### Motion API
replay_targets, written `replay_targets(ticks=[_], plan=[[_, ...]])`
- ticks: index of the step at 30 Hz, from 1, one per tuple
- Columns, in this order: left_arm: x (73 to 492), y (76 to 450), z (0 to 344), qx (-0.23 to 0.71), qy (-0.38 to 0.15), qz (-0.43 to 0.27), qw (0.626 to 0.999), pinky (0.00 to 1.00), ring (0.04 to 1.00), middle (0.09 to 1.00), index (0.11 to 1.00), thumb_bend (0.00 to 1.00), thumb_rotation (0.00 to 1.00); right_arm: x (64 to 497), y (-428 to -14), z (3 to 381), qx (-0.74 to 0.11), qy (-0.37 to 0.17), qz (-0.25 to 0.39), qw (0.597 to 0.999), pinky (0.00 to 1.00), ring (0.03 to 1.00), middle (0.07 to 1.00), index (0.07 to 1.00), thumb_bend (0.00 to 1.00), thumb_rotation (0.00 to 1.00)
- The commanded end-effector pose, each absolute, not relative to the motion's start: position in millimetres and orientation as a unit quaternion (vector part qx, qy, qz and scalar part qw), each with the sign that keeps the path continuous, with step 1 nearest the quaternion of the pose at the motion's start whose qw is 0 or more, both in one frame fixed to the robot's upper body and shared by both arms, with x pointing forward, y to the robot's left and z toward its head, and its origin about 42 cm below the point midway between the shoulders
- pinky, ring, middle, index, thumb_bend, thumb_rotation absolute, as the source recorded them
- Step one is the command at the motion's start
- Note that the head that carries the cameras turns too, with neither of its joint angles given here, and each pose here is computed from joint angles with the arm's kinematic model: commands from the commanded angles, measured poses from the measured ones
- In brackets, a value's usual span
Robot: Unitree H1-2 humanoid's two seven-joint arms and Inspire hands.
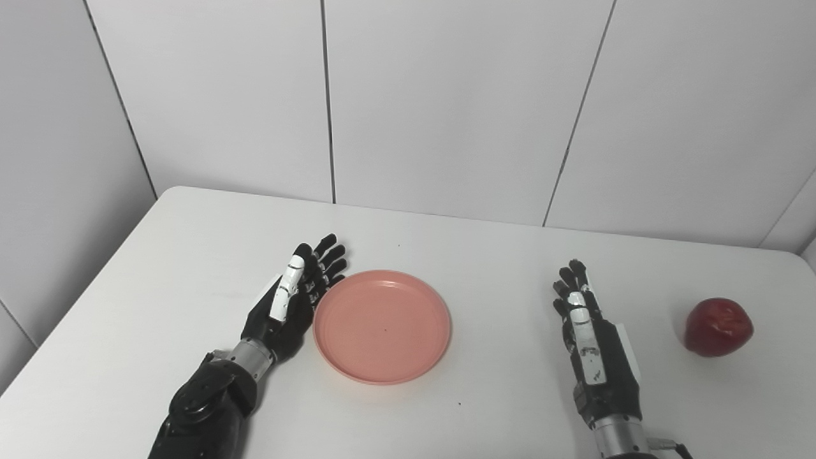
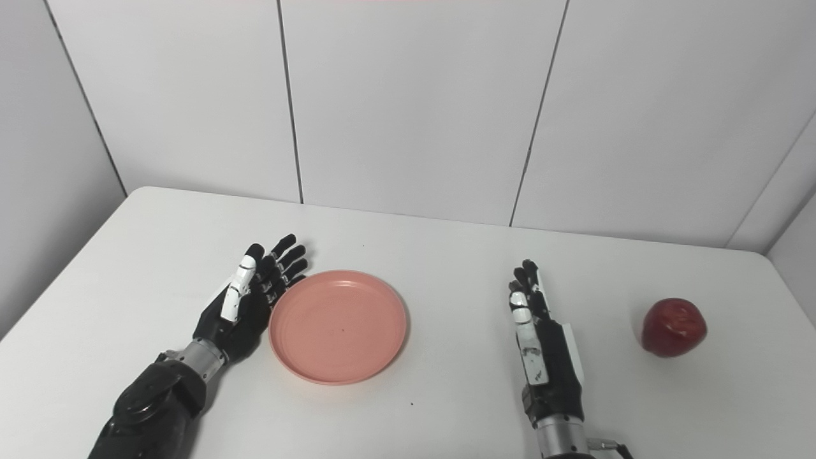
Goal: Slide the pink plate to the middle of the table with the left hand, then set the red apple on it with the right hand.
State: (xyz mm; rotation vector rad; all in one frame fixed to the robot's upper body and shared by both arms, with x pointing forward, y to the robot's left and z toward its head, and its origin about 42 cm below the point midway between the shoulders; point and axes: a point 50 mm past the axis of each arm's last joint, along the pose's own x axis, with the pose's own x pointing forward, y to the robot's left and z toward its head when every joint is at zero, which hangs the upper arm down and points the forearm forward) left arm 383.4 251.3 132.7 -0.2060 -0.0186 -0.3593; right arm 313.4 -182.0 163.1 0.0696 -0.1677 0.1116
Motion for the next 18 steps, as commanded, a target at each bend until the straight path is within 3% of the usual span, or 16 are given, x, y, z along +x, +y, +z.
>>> replay_targets(ticks=[1,18], plan=[[390.4,239.0,148.0,-0.094,-0.03,-0.19,0.977,1.0,0.992,0.987,0.981,0.58,1.0,318.5,-177.2,181.9,0.037,-0.12,0.059,0.99,1.0,0.977,0.979,0.995,0.63,0.91],[391.9,208.2,142.2,-0.122,-0.041,-0.205,0.97,1.0,1.0,1.0,0.986,0.62,1.0,319.1,-171.9,183.8,0.036,-0.118,0.054,0.991,1.0,0.981,0.979,0.987,0.62,0.91]])
